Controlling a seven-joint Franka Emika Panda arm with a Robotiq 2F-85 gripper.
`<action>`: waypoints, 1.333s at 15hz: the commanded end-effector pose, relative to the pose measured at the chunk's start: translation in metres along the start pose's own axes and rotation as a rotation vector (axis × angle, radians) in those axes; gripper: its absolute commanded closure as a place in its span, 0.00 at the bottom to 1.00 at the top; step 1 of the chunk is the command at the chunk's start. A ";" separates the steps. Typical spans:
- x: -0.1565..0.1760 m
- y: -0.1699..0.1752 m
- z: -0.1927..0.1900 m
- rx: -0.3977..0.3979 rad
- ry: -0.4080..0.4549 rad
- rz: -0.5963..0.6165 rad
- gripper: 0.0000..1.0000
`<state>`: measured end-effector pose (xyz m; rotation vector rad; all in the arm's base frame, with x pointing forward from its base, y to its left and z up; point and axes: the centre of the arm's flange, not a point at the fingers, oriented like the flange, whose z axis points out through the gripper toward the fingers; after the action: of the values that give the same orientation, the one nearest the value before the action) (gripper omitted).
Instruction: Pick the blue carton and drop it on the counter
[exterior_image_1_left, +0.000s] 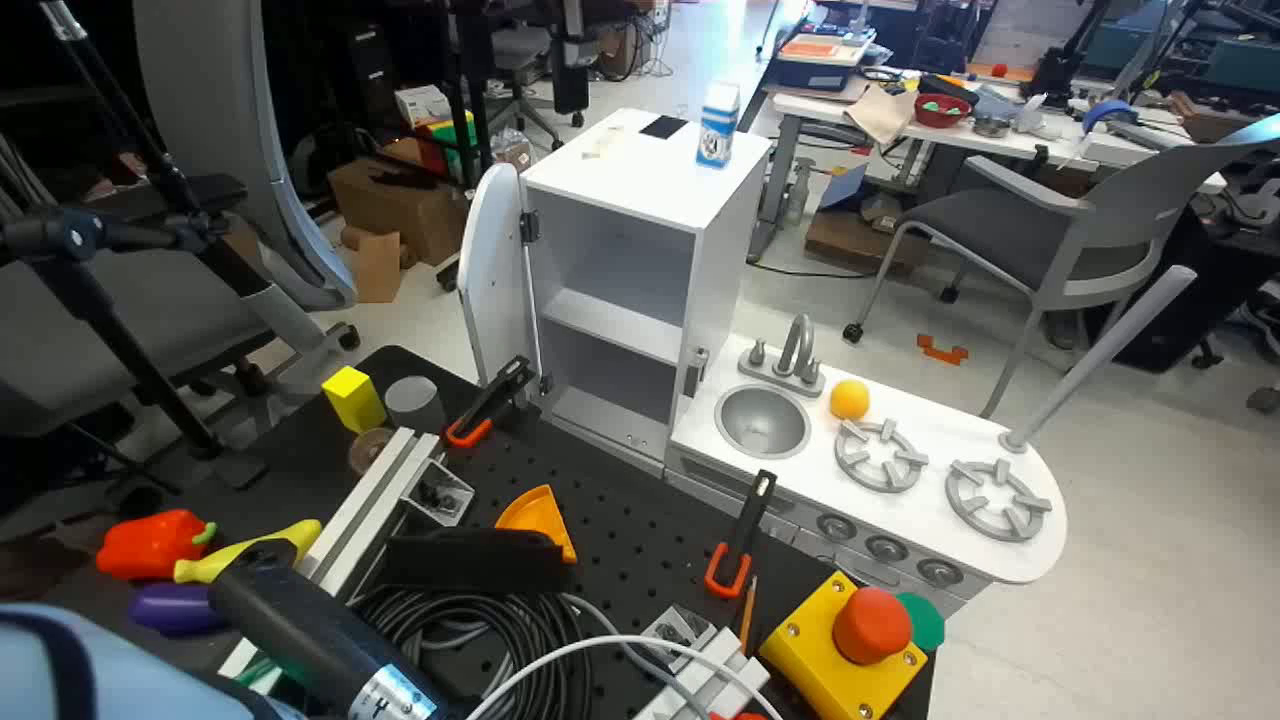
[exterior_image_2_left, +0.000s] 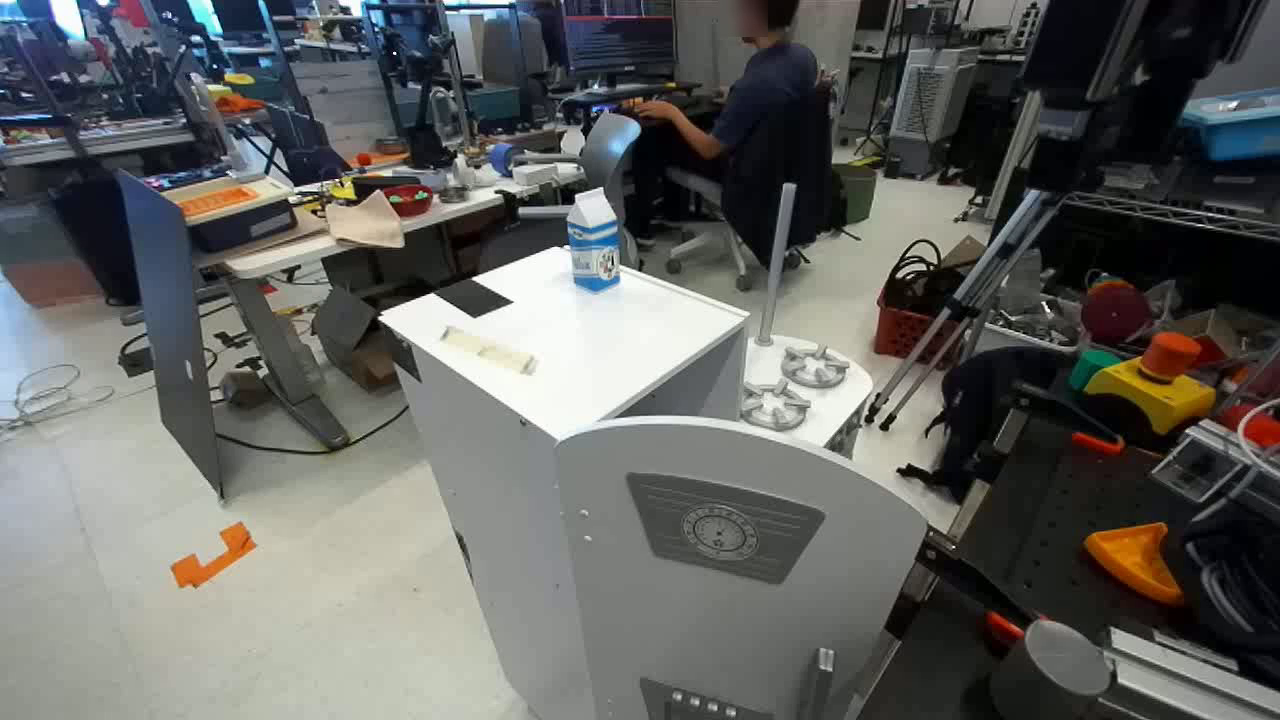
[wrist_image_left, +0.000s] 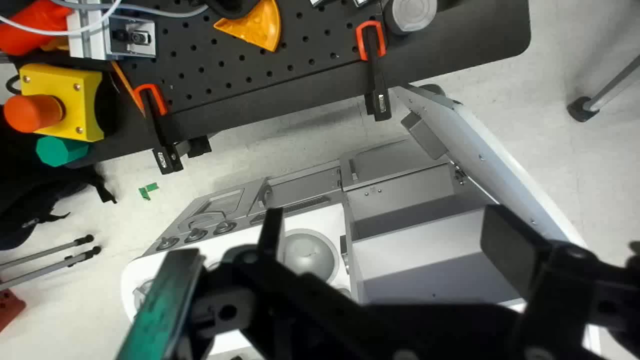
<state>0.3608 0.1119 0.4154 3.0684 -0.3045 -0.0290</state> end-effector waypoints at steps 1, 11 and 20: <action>0.000 0.000 0.000 0.000 0.000 0.000 0.00; 0.026 -0.007 0.024 0.005 -0.005 0.009 0.00; 0.114 -0.035 0.079 0.167 0.380 0.115 0.00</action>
<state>0.4352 0.1157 0.3603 3.1578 -0.3969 0.4359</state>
